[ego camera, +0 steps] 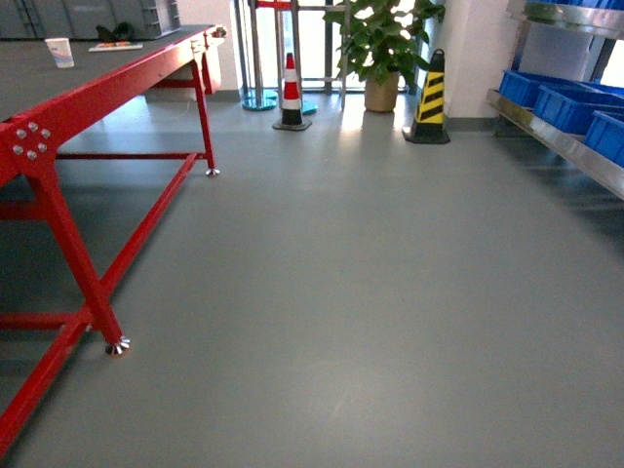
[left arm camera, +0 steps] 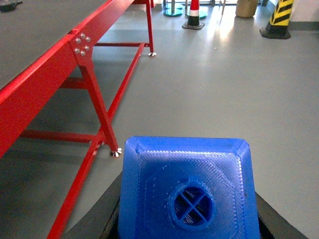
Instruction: Sort blue parts and orange caps into right shelf containers
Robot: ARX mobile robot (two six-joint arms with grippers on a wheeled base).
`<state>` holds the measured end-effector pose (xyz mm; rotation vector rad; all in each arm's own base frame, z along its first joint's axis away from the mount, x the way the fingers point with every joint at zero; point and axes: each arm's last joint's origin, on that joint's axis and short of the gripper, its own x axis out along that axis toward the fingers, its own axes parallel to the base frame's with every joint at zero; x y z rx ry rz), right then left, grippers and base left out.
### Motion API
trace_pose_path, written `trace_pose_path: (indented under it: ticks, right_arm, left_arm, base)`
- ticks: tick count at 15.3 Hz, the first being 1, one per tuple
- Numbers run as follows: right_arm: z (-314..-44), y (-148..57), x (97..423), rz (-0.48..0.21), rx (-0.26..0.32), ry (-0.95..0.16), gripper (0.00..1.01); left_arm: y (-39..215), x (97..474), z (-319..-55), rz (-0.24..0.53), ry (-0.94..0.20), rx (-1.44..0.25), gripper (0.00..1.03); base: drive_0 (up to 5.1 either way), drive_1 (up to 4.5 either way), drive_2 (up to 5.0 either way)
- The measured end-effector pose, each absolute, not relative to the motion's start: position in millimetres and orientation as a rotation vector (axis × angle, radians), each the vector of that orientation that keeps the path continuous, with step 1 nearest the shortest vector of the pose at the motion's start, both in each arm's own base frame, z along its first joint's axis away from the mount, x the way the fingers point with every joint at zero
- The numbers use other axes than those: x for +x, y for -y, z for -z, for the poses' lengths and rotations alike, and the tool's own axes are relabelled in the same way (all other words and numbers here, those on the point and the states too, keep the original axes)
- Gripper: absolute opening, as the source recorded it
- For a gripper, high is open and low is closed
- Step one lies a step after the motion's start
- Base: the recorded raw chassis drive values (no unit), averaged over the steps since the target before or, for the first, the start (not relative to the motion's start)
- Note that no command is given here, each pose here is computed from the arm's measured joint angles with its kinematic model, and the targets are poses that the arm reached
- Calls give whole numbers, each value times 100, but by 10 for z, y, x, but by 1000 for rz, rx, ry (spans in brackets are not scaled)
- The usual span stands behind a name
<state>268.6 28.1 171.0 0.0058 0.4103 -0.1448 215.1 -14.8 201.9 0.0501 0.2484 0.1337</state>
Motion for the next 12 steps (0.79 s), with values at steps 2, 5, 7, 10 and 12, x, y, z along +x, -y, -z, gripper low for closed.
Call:
trace_pose_path:
  ticks: [2,5,7,10,12]
  right_arm:
    - [-1711,-281,2686,145,6,-410,43]
    - [-1714,-281,2687,144,7,-406,43]
    - [-1707,-281,2685,145,5,-413,43]
    - [-1708,-281,2685,144,5,-412,43]
    - [-1712,-282,2686,144,6,-409,43]
  left_arm:
    - [147,2151,-2018,-134,-250,50,44]
    - [147,2151,-2022,-134,-246,50,44]
    - [147,2151,-2015,-134,-253,51,44]
    - [148,2151,-2018,-134,-250,50,44]
    - [147,2151,-2018,-134,-250,50,44]
  base:
    - [-1,432,-435]
    - [2,435,-431]
    - [2,436,-431]
    - [14,447,-419]
    - [11,445,-422]
